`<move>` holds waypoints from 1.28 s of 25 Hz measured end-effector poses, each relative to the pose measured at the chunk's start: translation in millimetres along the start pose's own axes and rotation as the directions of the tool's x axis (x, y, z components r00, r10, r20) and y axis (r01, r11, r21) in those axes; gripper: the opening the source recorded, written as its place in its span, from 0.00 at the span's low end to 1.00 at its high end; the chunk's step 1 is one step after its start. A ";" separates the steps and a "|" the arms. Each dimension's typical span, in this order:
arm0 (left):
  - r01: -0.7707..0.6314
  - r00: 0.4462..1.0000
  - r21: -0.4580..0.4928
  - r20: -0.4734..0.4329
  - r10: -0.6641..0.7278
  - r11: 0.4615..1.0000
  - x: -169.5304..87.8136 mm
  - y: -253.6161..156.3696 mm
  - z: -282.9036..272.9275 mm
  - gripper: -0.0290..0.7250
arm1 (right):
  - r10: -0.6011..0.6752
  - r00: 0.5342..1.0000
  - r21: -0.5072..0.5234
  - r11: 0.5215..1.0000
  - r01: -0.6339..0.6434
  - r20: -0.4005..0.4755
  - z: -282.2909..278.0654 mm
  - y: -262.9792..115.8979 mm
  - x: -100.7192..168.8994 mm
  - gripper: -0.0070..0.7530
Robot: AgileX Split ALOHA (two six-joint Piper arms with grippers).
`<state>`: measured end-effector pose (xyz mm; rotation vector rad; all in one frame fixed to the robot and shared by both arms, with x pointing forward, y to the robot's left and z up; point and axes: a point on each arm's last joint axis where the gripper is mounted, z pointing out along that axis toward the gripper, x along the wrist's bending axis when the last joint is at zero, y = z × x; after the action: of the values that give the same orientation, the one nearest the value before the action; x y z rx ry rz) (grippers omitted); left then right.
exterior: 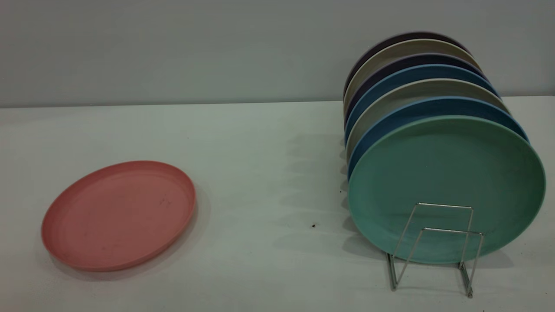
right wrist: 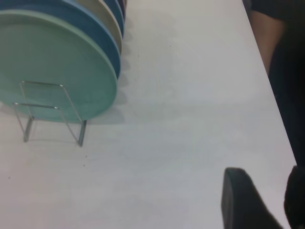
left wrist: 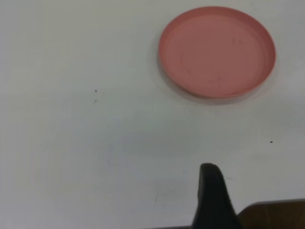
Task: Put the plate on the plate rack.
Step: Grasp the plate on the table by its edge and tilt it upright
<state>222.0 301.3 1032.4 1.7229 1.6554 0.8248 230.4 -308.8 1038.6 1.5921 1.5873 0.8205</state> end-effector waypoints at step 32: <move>0.100 0.968 0.136 -0.241 -0.065 0.986 24.0 56.5 43.4 0.61 | -0.181 0.952 0.027 0.981 0.194 -0.248 27.8 62.5 19.6 0.33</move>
<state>291.8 323.0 1050.1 1.6920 1.9770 0.9168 287.7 -289.1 1075.7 1.3880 1.9158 0.9052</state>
